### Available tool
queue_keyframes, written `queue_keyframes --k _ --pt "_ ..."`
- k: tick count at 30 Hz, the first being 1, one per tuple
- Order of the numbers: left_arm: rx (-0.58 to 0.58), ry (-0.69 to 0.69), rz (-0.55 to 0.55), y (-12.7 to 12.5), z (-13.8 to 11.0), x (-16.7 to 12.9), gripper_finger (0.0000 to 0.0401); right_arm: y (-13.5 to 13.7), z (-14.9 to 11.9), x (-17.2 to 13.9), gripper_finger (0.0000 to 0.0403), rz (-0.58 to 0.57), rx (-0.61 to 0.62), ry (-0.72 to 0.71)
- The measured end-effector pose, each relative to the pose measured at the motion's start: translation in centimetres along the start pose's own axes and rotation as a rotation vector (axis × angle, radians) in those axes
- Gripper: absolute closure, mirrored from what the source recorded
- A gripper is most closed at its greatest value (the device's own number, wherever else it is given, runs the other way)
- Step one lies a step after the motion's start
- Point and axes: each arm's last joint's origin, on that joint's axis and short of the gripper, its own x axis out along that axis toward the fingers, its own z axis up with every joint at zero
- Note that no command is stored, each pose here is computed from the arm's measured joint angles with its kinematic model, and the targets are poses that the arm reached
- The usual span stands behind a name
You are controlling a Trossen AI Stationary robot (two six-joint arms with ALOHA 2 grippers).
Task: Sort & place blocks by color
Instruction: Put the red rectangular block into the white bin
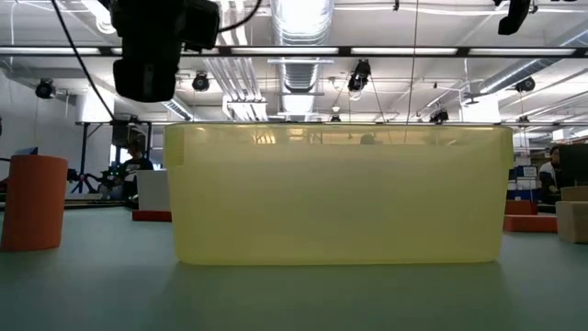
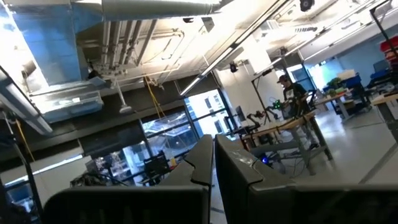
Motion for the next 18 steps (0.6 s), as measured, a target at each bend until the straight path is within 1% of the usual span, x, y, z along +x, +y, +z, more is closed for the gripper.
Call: queue_keyframes --k 3,6,8,12,15,17,18 --pt "0.037 0.139 -0.071 0.4 0.1 1.5 0.0401 0.0 0.0 0.0 0.0394 0.000 -0.004 0.000" --pt "0.116 0.256 -0.174 0.9 0.1 2.4 0.0401 0.0 0.0 0.0 0.0394 0.000 -0.004 0.000" --pt "0.112 0.295 -0.178 1.5 0.2 2.7 0.0401 0.0 0.0 0.0 0.0394 0.000 -0.004 0.000" --pt "0.129 0.311 -0.160 2.5 0.5 2.6 0.0401 0.0 0.0 0.0 0.0394 0.002 0.004 0.000" --pt "0.099 0.289 -0.156 2.9 1.0 1.7 0.0401 0.0 0.0 0.0 0.0394 0.002 0.007 -0.001" --pt "0.097 0.265 -0.154 2.6 1.9 0.7 0.0401 0.0 0.0 0.0 0.0394 -0.002 0.005 -0.002" --pt "0.114 0.249 -0.156 2.2 2.5 0.0 0.0401 0.0 0.0 0.0 0.0394 -0.004 0.005 -0.002"
